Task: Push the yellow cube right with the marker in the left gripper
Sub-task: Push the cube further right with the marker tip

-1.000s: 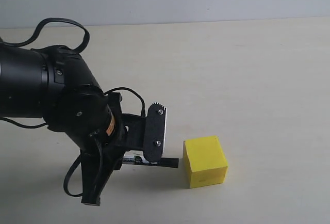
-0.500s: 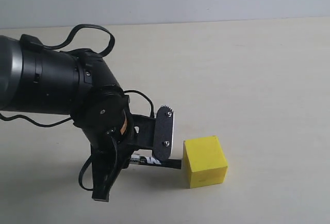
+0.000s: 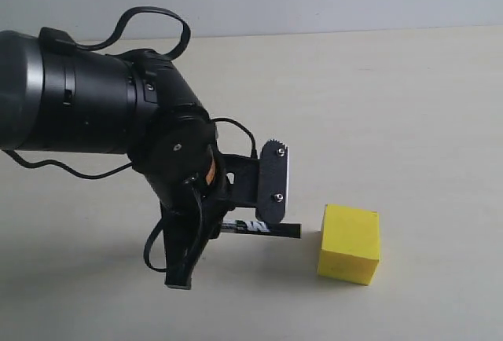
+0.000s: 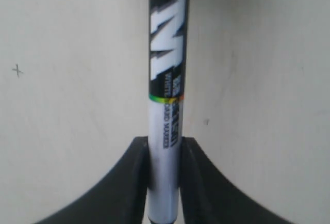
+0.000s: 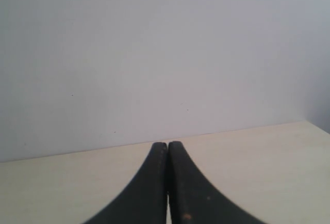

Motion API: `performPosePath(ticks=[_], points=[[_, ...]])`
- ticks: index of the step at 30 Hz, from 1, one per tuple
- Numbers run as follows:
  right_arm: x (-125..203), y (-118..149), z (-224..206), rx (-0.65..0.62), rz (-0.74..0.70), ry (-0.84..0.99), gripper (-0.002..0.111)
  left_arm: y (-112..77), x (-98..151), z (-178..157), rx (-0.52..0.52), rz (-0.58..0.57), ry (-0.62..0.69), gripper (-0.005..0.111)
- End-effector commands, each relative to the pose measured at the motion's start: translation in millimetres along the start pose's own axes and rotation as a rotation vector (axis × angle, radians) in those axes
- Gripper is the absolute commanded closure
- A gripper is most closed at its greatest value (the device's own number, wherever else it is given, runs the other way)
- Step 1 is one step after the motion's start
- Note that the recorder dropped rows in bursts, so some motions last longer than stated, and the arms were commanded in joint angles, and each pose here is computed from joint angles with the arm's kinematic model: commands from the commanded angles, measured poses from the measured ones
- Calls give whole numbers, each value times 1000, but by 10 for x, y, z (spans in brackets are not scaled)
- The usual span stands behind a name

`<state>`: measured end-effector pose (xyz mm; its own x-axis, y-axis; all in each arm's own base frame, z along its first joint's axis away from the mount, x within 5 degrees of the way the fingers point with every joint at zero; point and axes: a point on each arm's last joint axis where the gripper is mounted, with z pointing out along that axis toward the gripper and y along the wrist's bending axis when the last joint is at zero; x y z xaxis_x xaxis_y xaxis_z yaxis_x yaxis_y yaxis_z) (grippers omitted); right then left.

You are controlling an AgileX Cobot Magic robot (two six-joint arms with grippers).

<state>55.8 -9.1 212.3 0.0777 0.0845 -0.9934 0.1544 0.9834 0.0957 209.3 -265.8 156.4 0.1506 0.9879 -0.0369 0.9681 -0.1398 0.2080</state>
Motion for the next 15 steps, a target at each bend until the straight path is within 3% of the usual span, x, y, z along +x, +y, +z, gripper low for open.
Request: performPosePath(ticks=[1,4,15], points=[[9,-4,-3,6,-1,-4,108,68,90,-9,-6,28,39,107],[9,-4,-3,6,-1,-4,108,88,90,-10,-8,66,36,107],[9,-4,-3,6,-1,-4,108,155,-61,178,93,39,63,107]])
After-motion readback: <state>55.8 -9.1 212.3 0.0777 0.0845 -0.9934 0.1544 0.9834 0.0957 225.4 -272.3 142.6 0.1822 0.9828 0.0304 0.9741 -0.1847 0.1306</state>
